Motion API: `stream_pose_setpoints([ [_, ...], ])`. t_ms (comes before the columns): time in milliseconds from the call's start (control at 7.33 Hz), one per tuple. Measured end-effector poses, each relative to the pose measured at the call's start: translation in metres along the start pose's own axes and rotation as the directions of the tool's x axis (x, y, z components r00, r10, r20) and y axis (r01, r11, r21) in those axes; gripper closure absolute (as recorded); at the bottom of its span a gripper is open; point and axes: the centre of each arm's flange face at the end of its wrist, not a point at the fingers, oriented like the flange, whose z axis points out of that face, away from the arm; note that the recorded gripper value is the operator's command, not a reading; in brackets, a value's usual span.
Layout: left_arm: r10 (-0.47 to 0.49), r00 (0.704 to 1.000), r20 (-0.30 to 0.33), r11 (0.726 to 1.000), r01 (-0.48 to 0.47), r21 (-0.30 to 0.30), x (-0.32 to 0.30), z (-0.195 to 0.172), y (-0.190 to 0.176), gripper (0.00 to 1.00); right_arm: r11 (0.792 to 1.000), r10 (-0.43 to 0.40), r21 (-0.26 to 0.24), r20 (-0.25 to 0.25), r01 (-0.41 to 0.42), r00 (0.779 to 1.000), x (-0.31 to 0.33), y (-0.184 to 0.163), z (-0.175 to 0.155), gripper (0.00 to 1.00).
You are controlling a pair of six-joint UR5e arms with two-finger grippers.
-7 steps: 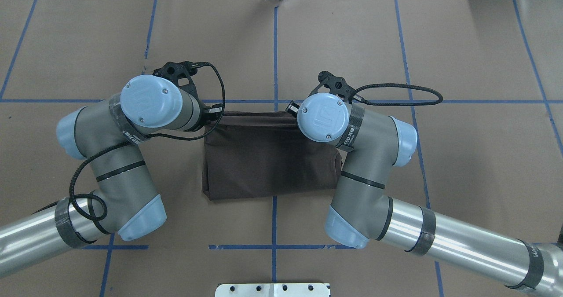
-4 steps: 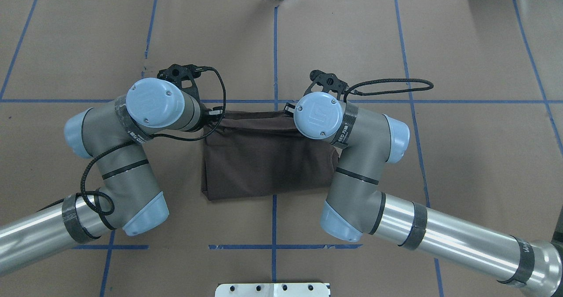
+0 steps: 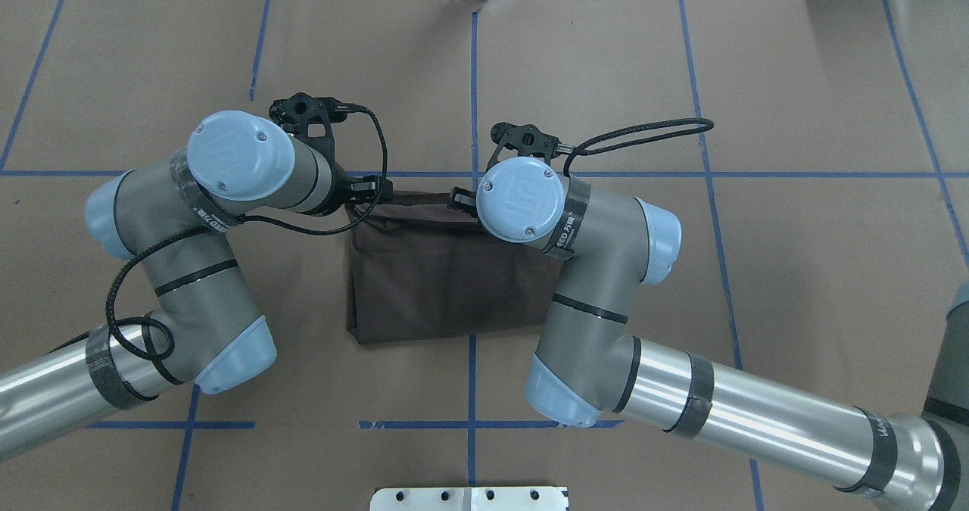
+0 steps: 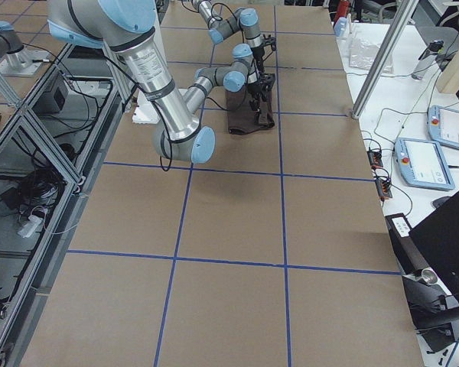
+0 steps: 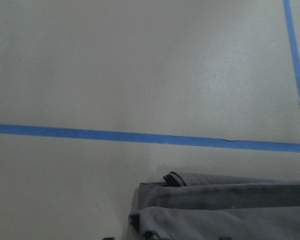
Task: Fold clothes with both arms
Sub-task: 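Lay the folded edge down and release with both grippers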
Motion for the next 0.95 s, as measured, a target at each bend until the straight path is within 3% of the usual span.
stream_pose_setpoints([
  [409,0.0,1.0,-0.002,1.0,0.0,-0.002,-0.003,0.0,0.0,0.0,0.971,-0.237,-0.001,-0.048,0.237,0.97,0.001,0.029,0.026,0.0],
  [955,-0.002,1.0,-0.003,1.0,0.002,-0.002,-0.003,0.0,0.001,0.0,0.956,-0.293,0.004,-0.1,0.295,0.951,0.009,0.023,0.048,0.0],
])
